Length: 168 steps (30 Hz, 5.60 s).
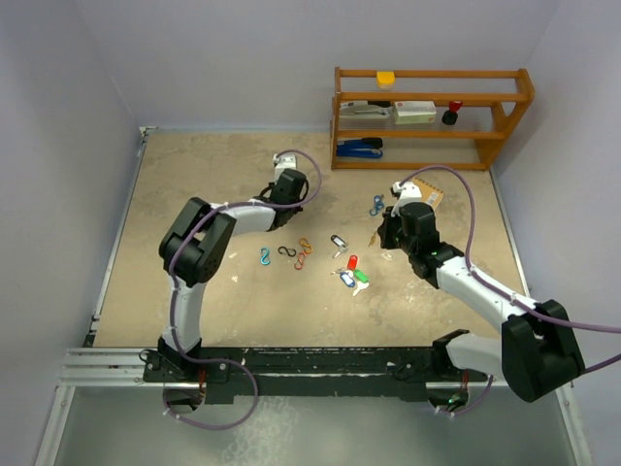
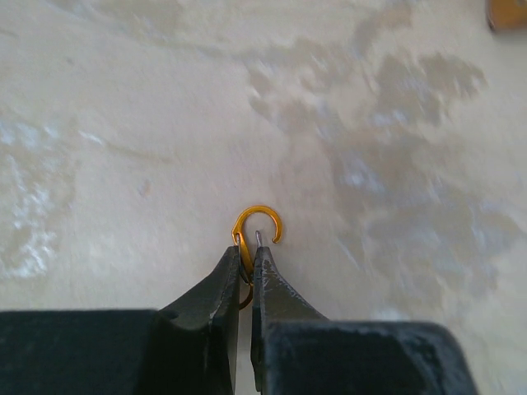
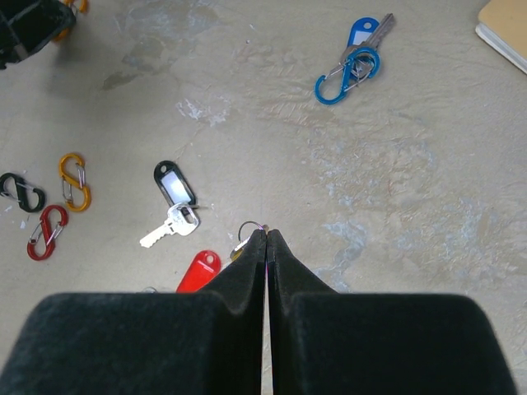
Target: Put the keys on the keyring
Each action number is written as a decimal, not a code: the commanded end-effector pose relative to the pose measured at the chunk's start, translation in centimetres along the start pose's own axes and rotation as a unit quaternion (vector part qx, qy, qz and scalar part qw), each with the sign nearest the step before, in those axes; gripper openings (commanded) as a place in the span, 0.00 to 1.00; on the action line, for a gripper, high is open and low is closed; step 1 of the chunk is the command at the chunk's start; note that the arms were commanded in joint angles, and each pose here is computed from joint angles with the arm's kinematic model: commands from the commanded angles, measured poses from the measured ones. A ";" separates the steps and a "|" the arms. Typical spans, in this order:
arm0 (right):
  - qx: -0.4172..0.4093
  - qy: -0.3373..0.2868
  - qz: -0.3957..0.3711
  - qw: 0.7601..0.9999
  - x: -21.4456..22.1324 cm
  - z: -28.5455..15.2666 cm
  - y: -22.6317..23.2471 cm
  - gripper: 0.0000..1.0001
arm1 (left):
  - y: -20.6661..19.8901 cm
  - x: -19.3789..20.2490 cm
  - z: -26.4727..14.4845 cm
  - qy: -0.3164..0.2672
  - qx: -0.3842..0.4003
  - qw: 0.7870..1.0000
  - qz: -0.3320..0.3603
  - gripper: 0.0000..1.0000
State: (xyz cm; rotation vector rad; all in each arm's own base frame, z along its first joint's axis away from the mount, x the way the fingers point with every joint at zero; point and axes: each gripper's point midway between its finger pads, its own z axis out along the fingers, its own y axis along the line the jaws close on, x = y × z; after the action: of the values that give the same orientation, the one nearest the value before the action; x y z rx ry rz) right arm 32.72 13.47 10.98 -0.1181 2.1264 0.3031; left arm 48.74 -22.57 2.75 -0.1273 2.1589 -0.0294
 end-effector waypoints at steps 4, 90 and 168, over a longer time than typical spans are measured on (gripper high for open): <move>-0.018 -0.013 -0.021 1.000 -1.1 0.7 1.4 0.00 | -6.8 -0.5 -7.5 0.026 0.173 0.984 0.029 0.00; -0.026 -0.056 -0.081 0.995 -2.0 0.7 4.9 0.00 | -18.4 0.5 -20.5 0.065 0.376 0.924 0.032 0.00; 0.034 -0.062 -0.085 0.994 -2.4 0.6 3.2 0.00 | -7.7 -3.5 -18.7 -0.009 0.214 0.974 -0.071 0.71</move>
State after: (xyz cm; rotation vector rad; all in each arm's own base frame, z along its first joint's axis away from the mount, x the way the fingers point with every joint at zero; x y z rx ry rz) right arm 33.08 16.18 11.98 -0.2547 2.0097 0.1253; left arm 33.12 -34.75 13.80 0.2139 2.1780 -0.6532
